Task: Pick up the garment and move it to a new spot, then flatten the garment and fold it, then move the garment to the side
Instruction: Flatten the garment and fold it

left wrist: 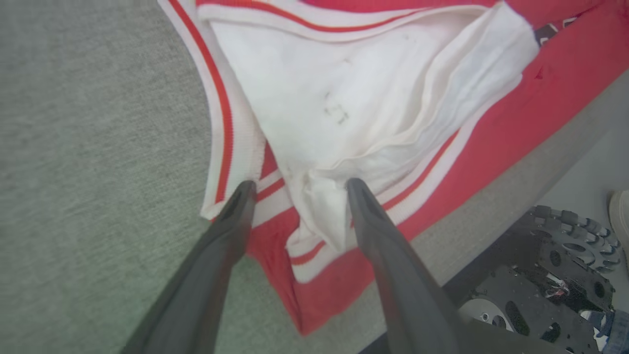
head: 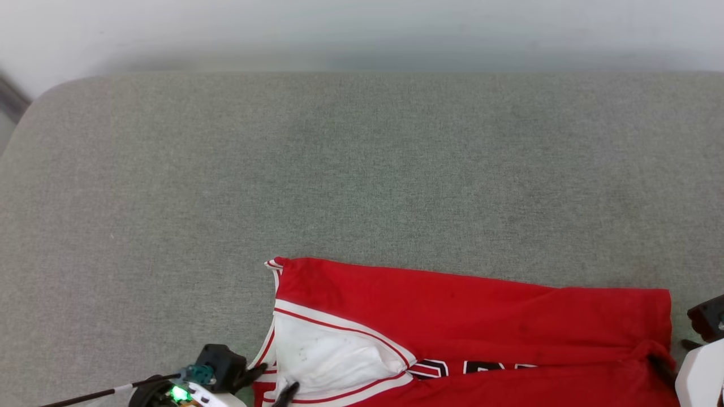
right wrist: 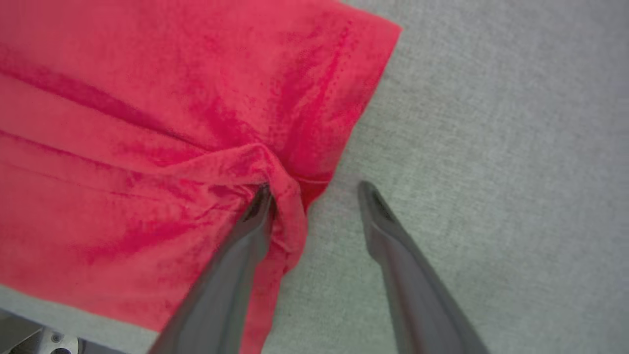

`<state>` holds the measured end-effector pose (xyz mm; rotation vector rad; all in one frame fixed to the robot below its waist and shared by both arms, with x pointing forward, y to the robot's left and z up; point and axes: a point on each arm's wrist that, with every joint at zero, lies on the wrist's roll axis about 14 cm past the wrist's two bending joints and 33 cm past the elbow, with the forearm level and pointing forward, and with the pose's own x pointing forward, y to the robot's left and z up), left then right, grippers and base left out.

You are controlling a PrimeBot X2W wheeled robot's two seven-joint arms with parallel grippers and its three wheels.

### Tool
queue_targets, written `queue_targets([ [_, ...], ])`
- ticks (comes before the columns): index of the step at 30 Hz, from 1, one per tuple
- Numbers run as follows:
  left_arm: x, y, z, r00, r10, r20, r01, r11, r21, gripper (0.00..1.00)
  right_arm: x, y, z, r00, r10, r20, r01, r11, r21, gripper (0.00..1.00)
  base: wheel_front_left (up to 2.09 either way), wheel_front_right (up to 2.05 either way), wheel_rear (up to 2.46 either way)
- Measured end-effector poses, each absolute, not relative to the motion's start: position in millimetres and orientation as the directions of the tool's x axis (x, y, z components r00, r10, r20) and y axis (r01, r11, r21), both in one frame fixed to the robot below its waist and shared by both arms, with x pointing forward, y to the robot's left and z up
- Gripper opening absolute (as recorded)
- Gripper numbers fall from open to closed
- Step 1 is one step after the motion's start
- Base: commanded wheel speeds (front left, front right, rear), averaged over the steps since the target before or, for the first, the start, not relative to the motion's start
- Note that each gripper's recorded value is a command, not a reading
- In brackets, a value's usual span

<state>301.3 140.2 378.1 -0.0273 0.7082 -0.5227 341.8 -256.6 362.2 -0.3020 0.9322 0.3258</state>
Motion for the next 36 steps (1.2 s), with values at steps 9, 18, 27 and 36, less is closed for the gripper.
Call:
queue_targets([
  [9,326,154,418,0.781,-0.415,-0.467,0.408,0.905,-0.123,1.00,356,-256,397,0.646,0.163,-0.746,-0.331,0.940,-0.082,1.00,0.00,0.00,0.00],
  [18,356,185,495,0.964,-0.248,-0.099,0.239,0.966,-0.098,1.00,368,-266,441,0.731,0.131,-0.670,-0.183,0.983,-0.007,1.00,0.00,0.00,0.00],
  [27,363,212,551,0.986,-0.049,0.157,0.061,0.996,-0.072,1.00,350,-264,424,0.714,0.079,-0.696,0.003,0.993,0.115,1.00,0.00,0.00,0.00],
  [36,352,228,546,0.984,0.000,0.179,0.006,0.999,-0.035,1.00,337,-252,380,0.646,0.074,-0.760,0.127,0.971,0.204,1.00,0.00,0.00,0.00],
])
